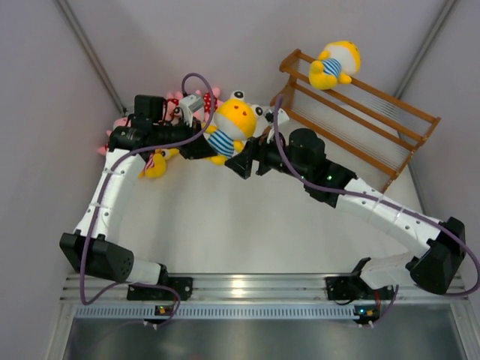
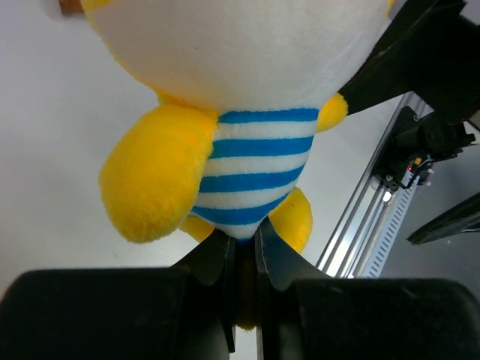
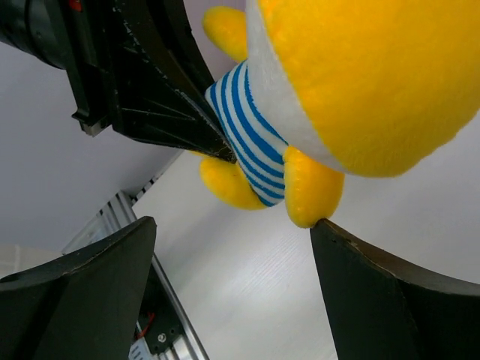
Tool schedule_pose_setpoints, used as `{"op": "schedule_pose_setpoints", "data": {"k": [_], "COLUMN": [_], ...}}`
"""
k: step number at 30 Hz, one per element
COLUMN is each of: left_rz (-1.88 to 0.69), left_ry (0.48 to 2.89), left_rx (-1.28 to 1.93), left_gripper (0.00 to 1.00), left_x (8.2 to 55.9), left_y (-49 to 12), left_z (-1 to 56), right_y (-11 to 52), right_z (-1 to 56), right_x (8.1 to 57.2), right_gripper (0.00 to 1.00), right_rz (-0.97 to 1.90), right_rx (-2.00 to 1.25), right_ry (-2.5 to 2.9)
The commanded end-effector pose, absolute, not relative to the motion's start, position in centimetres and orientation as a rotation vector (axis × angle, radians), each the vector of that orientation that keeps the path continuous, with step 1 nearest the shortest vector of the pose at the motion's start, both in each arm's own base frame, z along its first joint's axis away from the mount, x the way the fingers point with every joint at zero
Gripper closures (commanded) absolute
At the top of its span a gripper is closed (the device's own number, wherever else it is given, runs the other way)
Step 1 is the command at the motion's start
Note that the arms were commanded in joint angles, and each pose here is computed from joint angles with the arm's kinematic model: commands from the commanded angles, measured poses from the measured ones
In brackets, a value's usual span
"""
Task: Place and organize the stuffed toys onto the shelf
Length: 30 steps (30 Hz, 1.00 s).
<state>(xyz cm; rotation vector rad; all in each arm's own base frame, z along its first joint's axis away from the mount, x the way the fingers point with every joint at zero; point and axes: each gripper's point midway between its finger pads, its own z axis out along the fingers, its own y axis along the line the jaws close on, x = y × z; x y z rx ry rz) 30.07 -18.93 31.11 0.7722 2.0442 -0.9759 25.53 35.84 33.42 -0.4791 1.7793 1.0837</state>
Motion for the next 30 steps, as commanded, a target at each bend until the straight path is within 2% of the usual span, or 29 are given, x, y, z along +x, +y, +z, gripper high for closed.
{"op": "schedule_pose_setpoints", "data": {"k": [1, 6, 9, 10, 11, 13, 15, 16, 18, 19, 20, 24, 25, 27, 30], "left_rz": [-1.130, -1.206, -1.220, -1.219, -1.220, -1.220, -1.235, -1.243, -1.235, -1.228, -1.202, -1.144, -1.132, -1.074, -0.965], "left_ry": [1.969, 1.934, 1.930, 1.930, 1.932, 1.931, 1.934, 1.926, 1.924, 1.934, 1.949, 1.986, 1.994, 2.000, 2.022], "left_rx": [0.804, 0.826, 0.832, 0.832, 0.834, 0.837, 0.842, 0.851, 0.865, 0.863, 0.858, 0.847, 0.846, 0.853, 0.855], "left_gripper": [1.00, 1.00, 1.00, 1.00, 1.00, 1.00, 1.00, 1.00, 1.00, 1.00, 0.88, 0.23, 0.18, 0.03, 0.02], "left_x": [28.0, 26.8, 26.4, 26.5, 26.4, 26.4, 26.1, 25.9, 25.7, 25.6, 25.8, 26.1, 25.9, 26.2, 26.7], "left_y": [-20.1, -20.6, -20.6, -20.6, -20.7, -20.7, -20.7, -20.7, -20.6, -20.5, -20.3, -19.8, -19.7, -19.2, -18.2], "left_z": [33.5, 34.4, 34.4, 34.4, 34.3, 34.2, 34.1, 34.2, 34.0, 33.9, 33.6, 33.3, 33.6, 33.9, 34.0], "right_y": [36.9, 36.9, 36.1, 35.8, 35.8, 36.0, 36.1, 36.1, 35.8, 35.5, 35.1, 32.9, 31.9, 30.1, 26.6], "right_z": [37.2, 35.1, 34.3, 34.6, 35.0, 35.6, 36.0, 36.2, 36.5, 36.7, 37.0, 37.6, 37.9, 38.6, 41.2], "right_x": [26.6, 28.7, 29.8, 30.1, 30.4, 30.3, 30.3, 30.3, 30.2, 30.2, 30.0, 30.2, 30.5, 30.7, 31.1], "right_gripper": [0.16, 0.18, 0.26, 0.32, 0.45, 0.58, 0.65, 0.76, 0.88, 1.00, 1.00, 1.00, 1.00, 1.00, 1.00], "right_rz": [1.176, 1.155, 1.227, 1.256, 1.261, 1.273, 1.270, 1.272, 1.252, 1.241, 1.231, 1.158, 1.157, 1.104, 0.926], "right_rx": [-0.381, -0.260, -0.145, -0.118, -0.114, -0.129, -0.134, -0.142, -0.156, -0.157, -0.159, -0.220, -0.238, -0.276, -0.334], "right_ry": [1.618, 1.698, 1.708, 1.695, 1.673, 1.661, 1.656, 1.651, 1.652, 1.651, 1.651, 1.665, 1.665, 1.671, 1.643]}}
